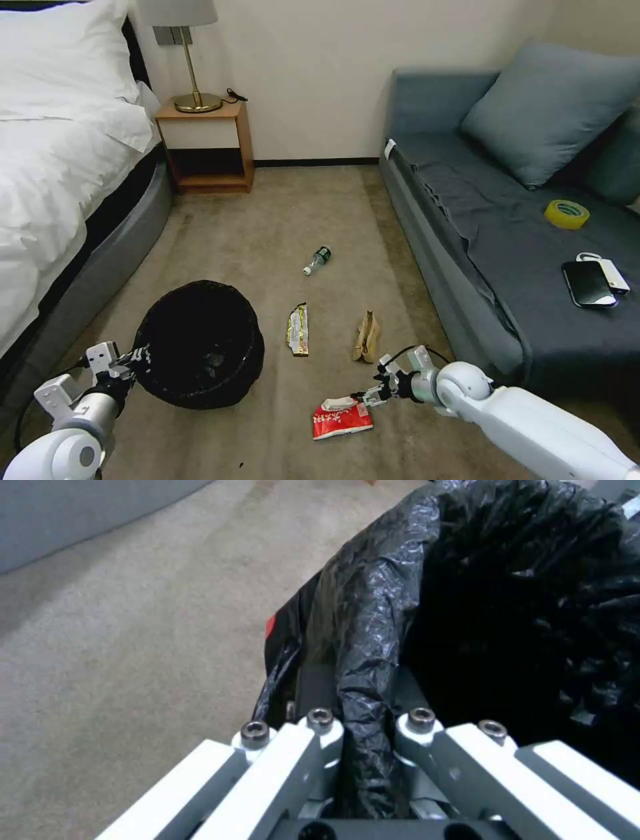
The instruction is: Pick up the trash bin, then pick up the garbage on the floor and place it into the trash bin.
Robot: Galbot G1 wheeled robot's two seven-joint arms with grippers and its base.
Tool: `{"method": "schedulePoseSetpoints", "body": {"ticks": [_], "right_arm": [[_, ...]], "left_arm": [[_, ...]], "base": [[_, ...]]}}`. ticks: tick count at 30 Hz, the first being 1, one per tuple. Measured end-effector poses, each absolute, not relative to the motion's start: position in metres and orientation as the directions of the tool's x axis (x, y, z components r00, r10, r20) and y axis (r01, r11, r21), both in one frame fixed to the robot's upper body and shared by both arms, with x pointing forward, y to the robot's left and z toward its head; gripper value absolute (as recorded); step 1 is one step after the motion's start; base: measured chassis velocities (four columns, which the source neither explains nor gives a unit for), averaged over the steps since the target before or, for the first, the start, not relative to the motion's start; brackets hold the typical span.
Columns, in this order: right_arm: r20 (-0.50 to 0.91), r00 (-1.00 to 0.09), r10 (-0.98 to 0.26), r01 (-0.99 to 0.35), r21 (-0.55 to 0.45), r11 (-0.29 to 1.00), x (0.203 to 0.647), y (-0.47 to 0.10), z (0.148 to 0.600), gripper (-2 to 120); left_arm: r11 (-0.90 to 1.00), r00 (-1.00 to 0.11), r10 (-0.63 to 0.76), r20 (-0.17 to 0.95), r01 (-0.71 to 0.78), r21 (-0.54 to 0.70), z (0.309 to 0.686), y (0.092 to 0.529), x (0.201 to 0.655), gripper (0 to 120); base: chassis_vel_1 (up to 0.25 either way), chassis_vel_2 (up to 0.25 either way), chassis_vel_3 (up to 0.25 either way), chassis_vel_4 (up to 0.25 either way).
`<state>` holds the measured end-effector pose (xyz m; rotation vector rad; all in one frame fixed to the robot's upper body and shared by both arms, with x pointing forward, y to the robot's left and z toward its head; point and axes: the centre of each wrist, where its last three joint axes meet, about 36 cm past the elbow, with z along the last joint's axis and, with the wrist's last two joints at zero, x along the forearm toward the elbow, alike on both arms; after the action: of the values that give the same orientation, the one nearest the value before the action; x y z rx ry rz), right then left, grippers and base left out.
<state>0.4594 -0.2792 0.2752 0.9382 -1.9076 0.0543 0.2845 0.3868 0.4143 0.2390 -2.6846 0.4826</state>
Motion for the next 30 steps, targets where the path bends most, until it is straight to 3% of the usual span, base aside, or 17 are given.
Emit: {"method": "schedulePoseSetpoints", "body": {"ticks": [11,30], "right_arm": [[0.792,-0.154,-0.590,-0.633,0.380,0.675,0.462,-0.293,0.237,100],[0.775,-0.143,-0.615,-0.628,0.410,0.662,0.451,-0.290,0.210,100]], "left_arm": [[0.922,-0.901,-0.114,0.419,-0.253,-0.293,0.408,0.399,0.281,4],[0.924,-0.898,-0.114,0.426,-0.253,-0.285,0.401,0.404,0.284,4]], "base": [[0.000,0.000,0.000,0.000],[0.000,0.000,0.000,0.000]]}}
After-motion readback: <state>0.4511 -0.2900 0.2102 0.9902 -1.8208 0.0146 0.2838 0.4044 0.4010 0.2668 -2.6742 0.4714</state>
